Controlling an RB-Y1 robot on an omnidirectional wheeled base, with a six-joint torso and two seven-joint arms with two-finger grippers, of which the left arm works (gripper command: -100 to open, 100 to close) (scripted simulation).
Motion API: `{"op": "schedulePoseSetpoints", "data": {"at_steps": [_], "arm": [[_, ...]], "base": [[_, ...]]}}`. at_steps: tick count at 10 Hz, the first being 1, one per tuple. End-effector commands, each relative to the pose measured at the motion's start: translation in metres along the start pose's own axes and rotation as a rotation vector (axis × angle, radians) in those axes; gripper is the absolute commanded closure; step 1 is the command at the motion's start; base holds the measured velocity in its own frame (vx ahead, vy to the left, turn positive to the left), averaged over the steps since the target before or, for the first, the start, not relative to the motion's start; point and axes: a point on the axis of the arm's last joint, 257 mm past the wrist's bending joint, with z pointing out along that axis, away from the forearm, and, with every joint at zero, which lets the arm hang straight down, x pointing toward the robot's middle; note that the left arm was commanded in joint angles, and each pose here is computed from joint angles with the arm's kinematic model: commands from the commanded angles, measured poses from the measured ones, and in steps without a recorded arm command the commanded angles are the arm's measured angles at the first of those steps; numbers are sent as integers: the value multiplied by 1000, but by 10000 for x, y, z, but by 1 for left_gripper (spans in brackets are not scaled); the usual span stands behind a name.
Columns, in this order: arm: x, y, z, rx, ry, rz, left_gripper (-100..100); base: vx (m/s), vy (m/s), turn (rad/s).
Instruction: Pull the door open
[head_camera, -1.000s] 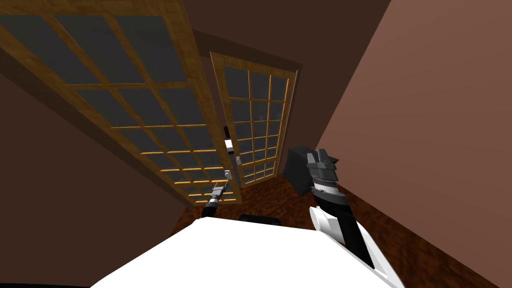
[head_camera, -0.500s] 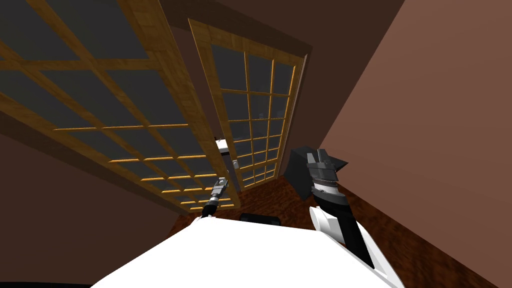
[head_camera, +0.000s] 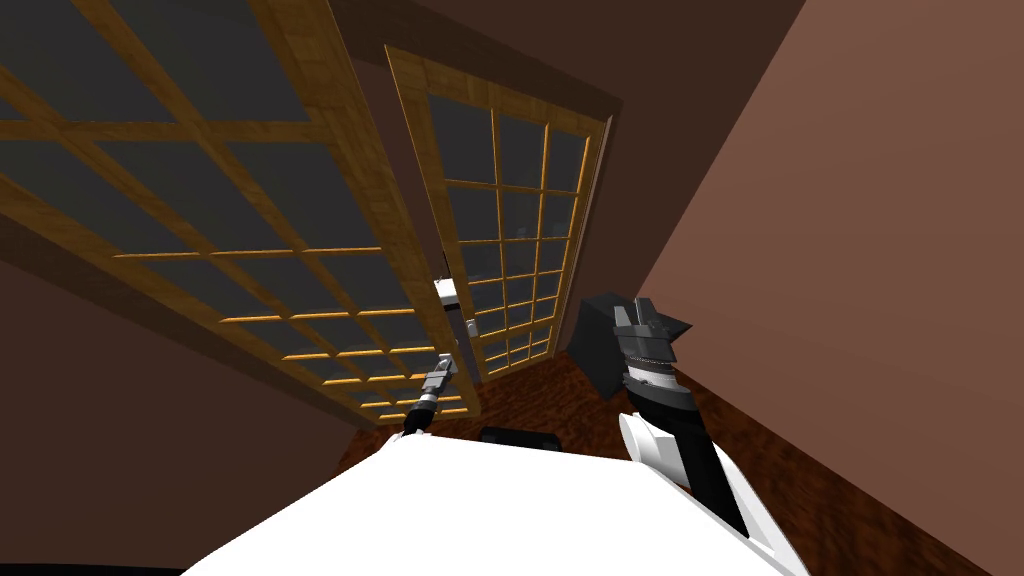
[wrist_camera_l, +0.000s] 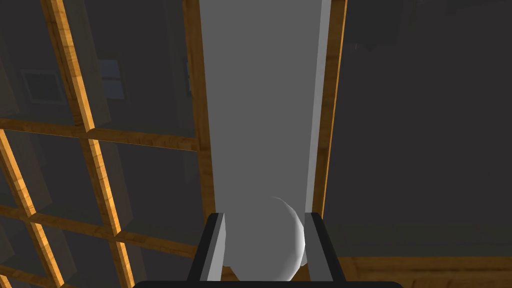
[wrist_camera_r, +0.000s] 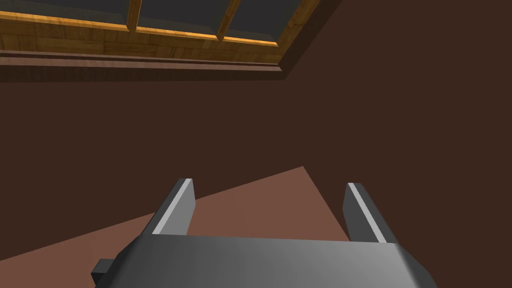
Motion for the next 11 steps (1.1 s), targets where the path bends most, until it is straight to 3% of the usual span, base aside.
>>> {"op": "schedulePoseSetpoints", "data": {"at_steps": [1,11], "arm": [[-5,-3,0,0,-2,-1,100],[-66,-47,54,8,-21,-244,100]], "base": [[0,0,0],[-27,9,-23]]}}
